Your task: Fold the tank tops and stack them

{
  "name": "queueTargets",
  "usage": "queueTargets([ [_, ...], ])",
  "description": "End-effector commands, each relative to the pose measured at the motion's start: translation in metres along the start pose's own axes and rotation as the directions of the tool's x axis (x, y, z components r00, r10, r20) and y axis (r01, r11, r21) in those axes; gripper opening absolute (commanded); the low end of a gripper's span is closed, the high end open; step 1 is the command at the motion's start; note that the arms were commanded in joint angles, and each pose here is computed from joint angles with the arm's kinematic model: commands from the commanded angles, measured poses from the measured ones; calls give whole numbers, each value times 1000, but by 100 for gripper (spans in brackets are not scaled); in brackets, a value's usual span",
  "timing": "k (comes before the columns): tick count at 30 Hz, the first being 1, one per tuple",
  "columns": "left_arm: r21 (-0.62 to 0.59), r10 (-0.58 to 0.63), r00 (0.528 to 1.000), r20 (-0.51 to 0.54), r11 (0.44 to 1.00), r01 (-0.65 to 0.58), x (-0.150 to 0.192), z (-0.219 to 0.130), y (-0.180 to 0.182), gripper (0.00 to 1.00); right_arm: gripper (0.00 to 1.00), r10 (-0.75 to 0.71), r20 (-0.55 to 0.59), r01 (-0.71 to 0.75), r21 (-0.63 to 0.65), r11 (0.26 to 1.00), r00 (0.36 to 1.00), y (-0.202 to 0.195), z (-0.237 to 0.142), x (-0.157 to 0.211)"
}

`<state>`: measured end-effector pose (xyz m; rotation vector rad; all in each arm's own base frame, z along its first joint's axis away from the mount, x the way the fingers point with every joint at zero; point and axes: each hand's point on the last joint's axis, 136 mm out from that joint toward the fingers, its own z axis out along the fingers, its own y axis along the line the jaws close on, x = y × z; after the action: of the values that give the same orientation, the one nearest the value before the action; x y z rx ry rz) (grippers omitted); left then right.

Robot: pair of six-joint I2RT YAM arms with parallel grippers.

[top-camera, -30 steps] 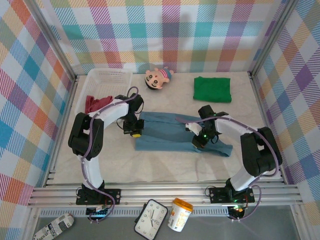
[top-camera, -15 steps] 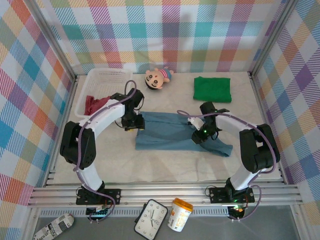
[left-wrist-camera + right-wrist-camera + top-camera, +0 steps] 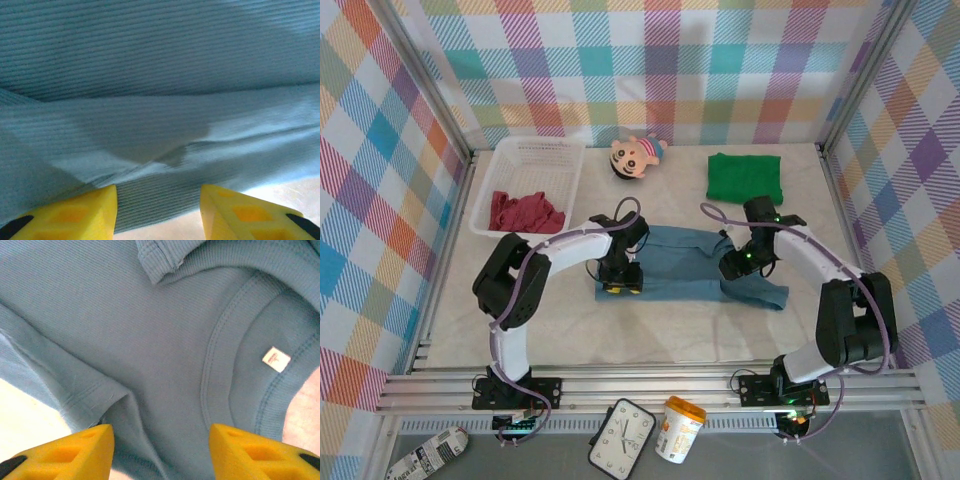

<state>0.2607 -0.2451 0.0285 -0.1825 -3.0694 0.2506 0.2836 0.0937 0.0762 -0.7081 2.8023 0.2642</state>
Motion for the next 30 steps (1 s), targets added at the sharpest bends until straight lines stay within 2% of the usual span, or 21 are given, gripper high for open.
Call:
queueTargets([
  [1, -63, 37, 999, 8, 997, -37, -3, 2, 18, 47, 57, 204, -6, -204, 12, 979, 979, -2, -22, 9],
  [3, -103, 43, 999, 10, 994, -42, -7, 1, 32, 47, 62, 356, 48, -357, 13, 934, 933, -4, -35, 6],
  [7, -99, 46, 999, 4, 994, -45, -14, 1, 43, 47, 68, 597, 138, -603, 1, 798, 790, -13, -60, 4],
  [8, -102, 51, 999, 4, 994, -50, -16, 1, 45, 47, 69, 670, 130, -676, 7, 736, 731, -17, -61, 11],
  [10, -104, 56, 998, 4, 993, -56, -19, 0, 48, 47, 69, 789, 117, -797, 96, 596, 603, -30, -61, 36],
  [13, -79, 52, 999, 10, 996, -51, -23, -1, 48, 47, 68, 903, 120, -900, 208, 384, 413, -41, -58, 82],
  [15, -74, 54, 998, 13, 996, -53, -24, -2, 47, 47, 63, 943, 119, -941, 180, 288, 311, -41, -52, 101],
  [17, -65, 56, 998, 16, 996, -54, -23, -3, 46, 47, 59, 962, 113, -961, 145, 233, 251, -39, -45, 112],
  [25, -52, 57, 998, -3, 997, -57, -19, 0, 47, 47, 52, 982, 69, -975, 146, 167, 179, -39, -16, 135],
  [30, -59, 57, 998, -7, 997, -58, -17, -1, 48, 47, 48, 978, 69, -979, 75, 190, 195, -49, 3, 119],
])
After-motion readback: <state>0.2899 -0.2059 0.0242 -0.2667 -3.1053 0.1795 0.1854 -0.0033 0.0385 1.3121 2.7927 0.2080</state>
